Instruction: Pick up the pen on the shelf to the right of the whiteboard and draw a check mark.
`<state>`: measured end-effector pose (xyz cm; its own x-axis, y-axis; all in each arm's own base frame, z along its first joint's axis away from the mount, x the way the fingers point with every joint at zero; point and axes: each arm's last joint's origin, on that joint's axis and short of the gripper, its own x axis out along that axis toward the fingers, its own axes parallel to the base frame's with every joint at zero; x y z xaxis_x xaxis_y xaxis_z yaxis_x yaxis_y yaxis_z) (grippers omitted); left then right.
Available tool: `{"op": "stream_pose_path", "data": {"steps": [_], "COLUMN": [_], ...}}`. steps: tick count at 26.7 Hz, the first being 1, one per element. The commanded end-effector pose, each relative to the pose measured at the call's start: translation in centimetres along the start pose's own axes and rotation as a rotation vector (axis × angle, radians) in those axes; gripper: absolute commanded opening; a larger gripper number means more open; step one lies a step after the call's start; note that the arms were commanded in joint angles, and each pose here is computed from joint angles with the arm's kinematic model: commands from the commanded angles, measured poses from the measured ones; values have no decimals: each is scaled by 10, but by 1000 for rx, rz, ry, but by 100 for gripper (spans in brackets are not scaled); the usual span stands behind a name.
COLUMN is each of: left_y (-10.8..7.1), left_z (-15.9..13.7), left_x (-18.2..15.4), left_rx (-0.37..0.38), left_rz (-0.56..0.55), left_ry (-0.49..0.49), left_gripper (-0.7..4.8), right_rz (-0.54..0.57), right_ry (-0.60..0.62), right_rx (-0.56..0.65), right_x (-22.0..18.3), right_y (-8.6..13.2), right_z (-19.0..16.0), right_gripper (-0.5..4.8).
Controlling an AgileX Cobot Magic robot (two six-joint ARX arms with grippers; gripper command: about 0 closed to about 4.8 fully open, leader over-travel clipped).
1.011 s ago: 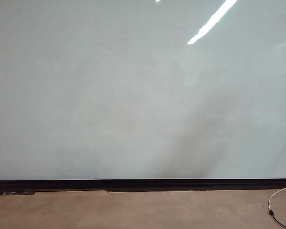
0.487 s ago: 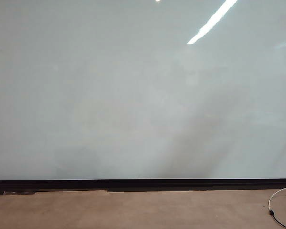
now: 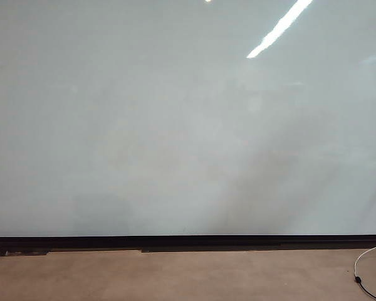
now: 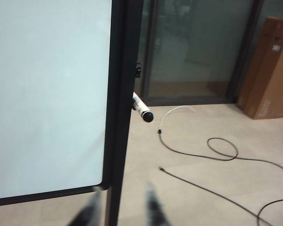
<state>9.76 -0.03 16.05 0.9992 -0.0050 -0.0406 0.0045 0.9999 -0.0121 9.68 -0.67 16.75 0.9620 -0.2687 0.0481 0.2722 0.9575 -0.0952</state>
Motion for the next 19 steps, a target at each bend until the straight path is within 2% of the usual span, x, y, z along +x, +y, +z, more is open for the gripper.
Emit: {"op": "stream_pose_path", "data": {"steps": [1,5,7,19], "left_y": [0,0,0,0], "left_z": [2,2,2,2], "left_x": [0,0,0,0], "left_rx": [4,4,4,4], "left_rz": [-1,-1,-1,-1], "left_ry": [-15,-15,-15,-15], "left_gripper": [-5,-4,-4,-4], "right_rz": [-32,-39,-47,-69], "right_ry": [-25,-41,-77,-135], "right_rx": [-19,-36,-36,1], "right_x": [0,1,2,2], "right_y": [-3,-7,-11,-20], "right_z": [3,5,8,13], "right_gripper": [150,154,183,185]}}
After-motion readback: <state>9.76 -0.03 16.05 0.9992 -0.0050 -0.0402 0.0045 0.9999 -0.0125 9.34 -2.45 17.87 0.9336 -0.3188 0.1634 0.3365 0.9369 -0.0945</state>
